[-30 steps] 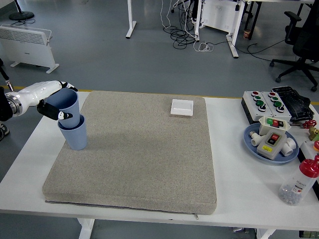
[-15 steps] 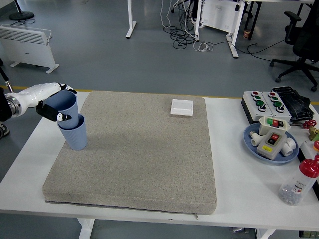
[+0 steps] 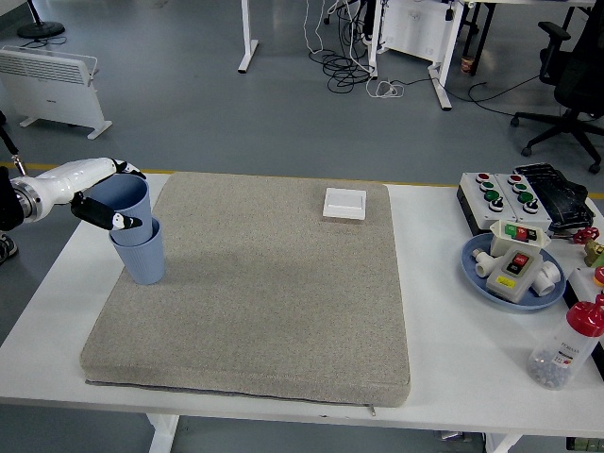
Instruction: Push cup pick cup insert cup
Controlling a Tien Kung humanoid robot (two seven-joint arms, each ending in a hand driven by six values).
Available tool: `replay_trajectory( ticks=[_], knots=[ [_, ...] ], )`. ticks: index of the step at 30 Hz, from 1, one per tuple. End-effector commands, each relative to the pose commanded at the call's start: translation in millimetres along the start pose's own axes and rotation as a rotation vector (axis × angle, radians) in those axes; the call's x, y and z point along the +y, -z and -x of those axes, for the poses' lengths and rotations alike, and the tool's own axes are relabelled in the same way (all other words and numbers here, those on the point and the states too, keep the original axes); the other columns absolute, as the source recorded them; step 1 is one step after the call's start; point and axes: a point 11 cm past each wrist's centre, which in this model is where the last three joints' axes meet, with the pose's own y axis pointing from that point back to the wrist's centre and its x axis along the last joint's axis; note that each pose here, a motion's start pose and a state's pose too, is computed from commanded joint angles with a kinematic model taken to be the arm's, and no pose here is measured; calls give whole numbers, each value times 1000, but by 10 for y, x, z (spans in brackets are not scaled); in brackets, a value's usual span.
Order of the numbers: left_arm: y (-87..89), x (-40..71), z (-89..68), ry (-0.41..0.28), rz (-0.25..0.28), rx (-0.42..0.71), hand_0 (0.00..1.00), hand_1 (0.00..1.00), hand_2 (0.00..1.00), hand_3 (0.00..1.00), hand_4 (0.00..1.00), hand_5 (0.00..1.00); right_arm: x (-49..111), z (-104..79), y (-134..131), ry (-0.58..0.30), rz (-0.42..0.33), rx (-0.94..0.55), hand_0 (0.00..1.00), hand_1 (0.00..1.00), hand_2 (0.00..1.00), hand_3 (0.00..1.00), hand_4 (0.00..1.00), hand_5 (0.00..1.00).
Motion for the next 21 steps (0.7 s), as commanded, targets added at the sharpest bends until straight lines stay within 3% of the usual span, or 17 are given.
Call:
replay_trajectory(
  ticks=[5,6,16,21],
  knots=[
    [11,-5,1,-3,0,10,757,834,952,833,990,454,0,0,2,0,0,0,748,695,683,584,192,537],
    [14,-6,0,-5,1,11,835,887,998,924,997,470,0,0,2,0,-1,0,749,695,683,583,192,538],
    [4,-12,-11,-26,13,21,845,900,998,939,990,465,-1,5,-6,1,1,-1,748,695,684,584,192,537],
    [-46,0,-19,-51,53,45,846,897,998,940,987,475,-3,1,-20,0,3,-1,749,695,684,583,191,537]
  ],
)
